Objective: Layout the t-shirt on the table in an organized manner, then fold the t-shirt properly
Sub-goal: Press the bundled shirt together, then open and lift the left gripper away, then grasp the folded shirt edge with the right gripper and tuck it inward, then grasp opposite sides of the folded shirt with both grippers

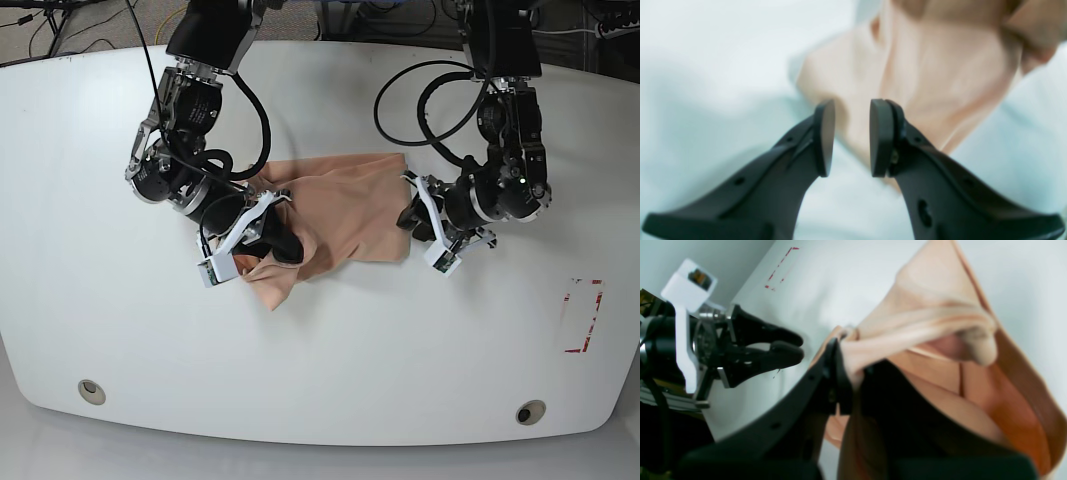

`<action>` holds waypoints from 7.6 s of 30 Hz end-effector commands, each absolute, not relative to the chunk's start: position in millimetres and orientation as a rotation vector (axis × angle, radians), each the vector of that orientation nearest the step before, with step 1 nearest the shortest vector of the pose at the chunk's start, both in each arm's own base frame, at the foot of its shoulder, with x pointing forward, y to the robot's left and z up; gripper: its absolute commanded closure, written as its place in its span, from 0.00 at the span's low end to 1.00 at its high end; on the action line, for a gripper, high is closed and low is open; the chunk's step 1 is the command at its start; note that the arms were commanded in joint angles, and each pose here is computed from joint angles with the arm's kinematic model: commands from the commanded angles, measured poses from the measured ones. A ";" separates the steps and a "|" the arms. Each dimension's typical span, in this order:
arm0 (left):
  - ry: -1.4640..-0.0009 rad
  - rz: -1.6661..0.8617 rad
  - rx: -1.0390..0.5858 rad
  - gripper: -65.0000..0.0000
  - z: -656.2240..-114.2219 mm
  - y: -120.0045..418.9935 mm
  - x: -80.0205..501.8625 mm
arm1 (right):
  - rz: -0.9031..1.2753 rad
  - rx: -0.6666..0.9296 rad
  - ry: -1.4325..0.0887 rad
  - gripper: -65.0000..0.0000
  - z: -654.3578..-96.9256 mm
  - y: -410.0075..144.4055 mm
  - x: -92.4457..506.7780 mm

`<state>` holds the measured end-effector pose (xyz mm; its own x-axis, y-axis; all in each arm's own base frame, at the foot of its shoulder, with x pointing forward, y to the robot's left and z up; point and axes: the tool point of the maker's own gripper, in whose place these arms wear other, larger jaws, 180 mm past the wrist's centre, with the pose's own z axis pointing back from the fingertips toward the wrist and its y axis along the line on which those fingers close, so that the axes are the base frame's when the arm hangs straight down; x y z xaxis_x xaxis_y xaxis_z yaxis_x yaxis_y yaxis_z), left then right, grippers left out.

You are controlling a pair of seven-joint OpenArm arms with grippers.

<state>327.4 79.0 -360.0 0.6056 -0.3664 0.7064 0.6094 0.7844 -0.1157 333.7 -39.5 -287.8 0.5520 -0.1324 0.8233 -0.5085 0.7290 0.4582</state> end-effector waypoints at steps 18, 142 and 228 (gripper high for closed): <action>-0.654 -0.484 -0.590 0.75 -401.4 61.2 327.8 | 0.362 0.847 -1.045 0.98 -260.9 2.5 342.1; -0.917 -0.164 -0.459 0.75 -307.8 283.7 336.7 | 0.744 0.748 -0.824 0.38 -331.0 115.4 300.3; -0.585 -0.817 -0.392 0.76 -404.7 60.0 299.5 | 0.487 0.533 -0.882 0.79 -416.4 -88.7 357.2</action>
